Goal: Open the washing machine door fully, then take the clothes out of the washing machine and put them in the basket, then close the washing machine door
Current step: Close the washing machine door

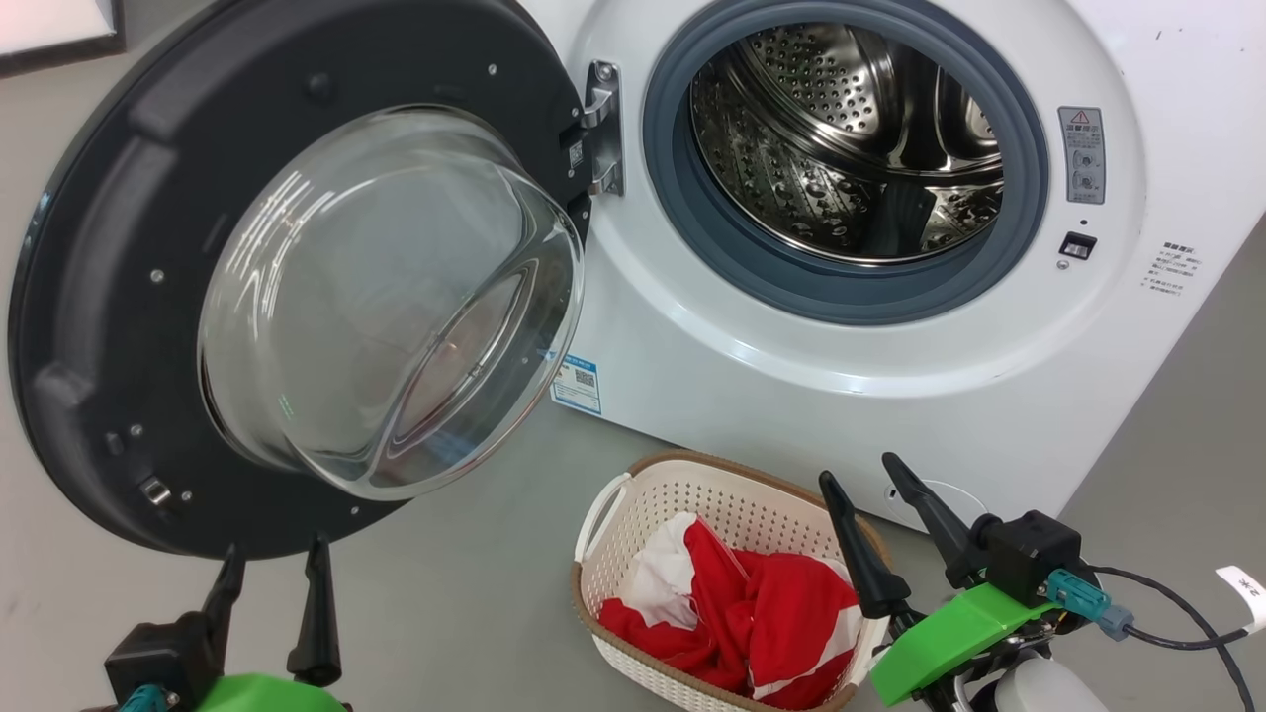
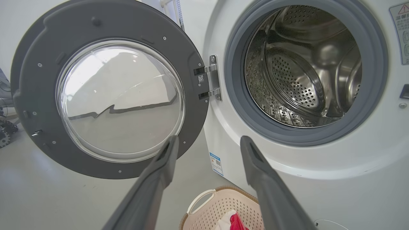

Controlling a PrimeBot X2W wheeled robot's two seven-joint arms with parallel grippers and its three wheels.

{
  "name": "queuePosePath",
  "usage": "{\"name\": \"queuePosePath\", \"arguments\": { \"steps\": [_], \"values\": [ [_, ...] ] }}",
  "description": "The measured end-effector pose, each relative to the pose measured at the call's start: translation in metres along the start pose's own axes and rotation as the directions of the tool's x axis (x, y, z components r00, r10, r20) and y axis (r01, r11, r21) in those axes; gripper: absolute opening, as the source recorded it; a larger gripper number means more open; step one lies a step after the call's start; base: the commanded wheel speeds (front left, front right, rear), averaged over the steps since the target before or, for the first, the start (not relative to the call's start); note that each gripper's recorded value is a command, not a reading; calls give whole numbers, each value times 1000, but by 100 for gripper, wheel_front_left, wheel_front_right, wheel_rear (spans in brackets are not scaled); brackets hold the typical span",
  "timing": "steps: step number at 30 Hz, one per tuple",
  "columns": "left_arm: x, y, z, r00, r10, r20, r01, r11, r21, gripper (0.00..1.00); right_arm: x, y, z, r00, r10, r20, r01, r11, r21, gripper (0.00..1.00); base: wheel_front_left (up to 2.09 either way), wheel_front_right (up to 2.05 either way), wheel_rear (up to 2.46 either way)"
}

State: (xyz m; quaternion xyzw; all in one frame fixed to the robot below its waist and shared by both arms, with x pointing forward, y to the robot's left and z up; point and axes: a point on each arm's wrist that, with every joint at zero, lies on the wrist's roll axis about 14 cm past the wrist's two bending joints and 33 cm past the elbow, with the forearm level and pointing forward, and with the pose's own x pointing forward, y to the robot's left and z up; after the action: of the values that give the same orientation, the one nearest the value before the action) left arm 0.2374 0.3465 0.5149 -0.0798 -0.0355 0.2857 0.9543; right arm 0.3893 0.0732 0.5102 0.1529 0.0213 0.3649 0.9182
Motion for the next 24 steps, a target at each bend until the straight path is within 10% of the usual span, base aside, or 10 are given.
{"name": "queuePosePath", "arguments": {
  "steps": [21,22,23,24],
  "values": [
    [4,-1,0,1000,-10,-5,10,1000,21,100,-1,-6,-5,1000,-14,-11,14,1000,12,100,0,0,0],
    [4,-1,0,1000,-12,-5,12,1000,21,95,-1,-6,-5,1000,-15,-11,15,1000,12,100,0,0,0],
    [4,-2,1,1000,-15,-1,15,1000,21,4,-1,-6,-5,1000,-16,-11,16,1000,12,100,0,0,0],
    [5,-2,3,1000,-19,5,19,1000,23,0,-1,-6,-5,1000,-16,-11,16,1000,12,100,0,0,0]
  ]
}}
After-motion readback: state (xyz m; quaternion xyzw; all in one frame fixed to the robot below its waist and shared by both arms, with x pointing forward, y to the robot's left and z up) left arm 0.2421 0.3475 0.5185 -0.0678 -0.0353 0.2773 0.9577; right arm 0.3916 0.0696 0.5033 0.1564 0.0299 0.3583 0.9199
